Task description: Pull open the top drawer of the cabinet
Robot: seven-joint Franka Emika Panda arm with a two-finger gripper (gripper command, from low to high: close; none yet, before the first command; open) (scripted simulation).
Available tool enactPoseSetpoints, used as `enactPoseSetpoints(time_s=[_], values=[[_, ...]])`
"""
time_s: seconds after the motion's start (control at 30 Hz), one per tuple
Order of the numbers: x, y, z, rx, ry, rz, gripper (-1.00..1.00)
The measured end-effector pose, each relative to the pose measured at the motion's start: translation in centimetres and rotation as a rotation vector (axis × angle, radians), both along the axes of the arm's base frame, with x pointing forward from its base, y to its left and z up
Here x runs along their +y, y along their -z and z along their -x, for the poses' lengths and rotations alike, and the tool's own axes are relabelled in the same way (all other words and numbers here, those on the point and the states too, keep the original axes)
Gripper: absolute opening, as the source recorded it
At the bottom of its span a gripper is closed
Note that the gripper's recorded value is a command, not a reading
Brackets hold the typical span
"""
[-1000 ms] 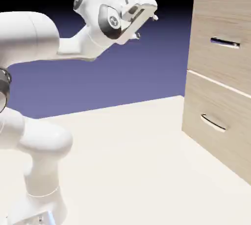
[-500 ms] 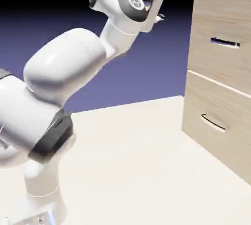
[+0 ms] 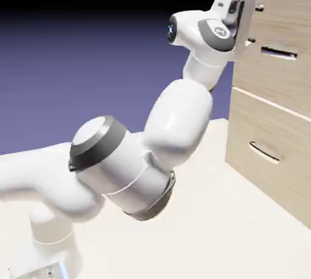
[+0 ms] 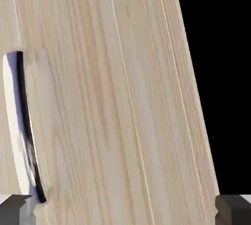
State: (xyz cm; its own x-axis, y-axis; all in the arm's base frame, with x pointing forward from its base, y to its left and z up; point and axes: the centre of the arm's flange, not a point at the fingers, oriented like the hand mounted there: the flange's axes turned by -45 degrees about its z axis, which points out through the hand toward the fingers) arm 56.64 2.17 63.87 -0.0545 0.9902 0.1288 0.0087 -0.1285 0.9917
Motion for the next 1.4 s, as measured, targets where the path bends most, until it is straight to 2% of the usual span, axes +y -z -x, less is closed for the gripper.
enactPoseSetpoints(time_s=[0.2,0.43,0.47,0.53,0.97,1.37,1.4], values=[[4.9,6.9,-6.1,-0.005,0.054,0.129,0.0],[4.9,6.9,-11.1,-0.005,0.054,0.129,0.0],[4.9,6.9,-11.1,-0.005,0.054,0.129,-1.0],[4.9,6.9,-11.1,-0.005,0.054,0.129,-1.0],[4.7,7.0,0.6,0.001,0.055,0.127,-1.0],[4.9,6.9,14.8,-0.003,0.054,0.129,-1.0],[4.9,6.9,15.6,-0.005,0.054,0.129,1.0]])
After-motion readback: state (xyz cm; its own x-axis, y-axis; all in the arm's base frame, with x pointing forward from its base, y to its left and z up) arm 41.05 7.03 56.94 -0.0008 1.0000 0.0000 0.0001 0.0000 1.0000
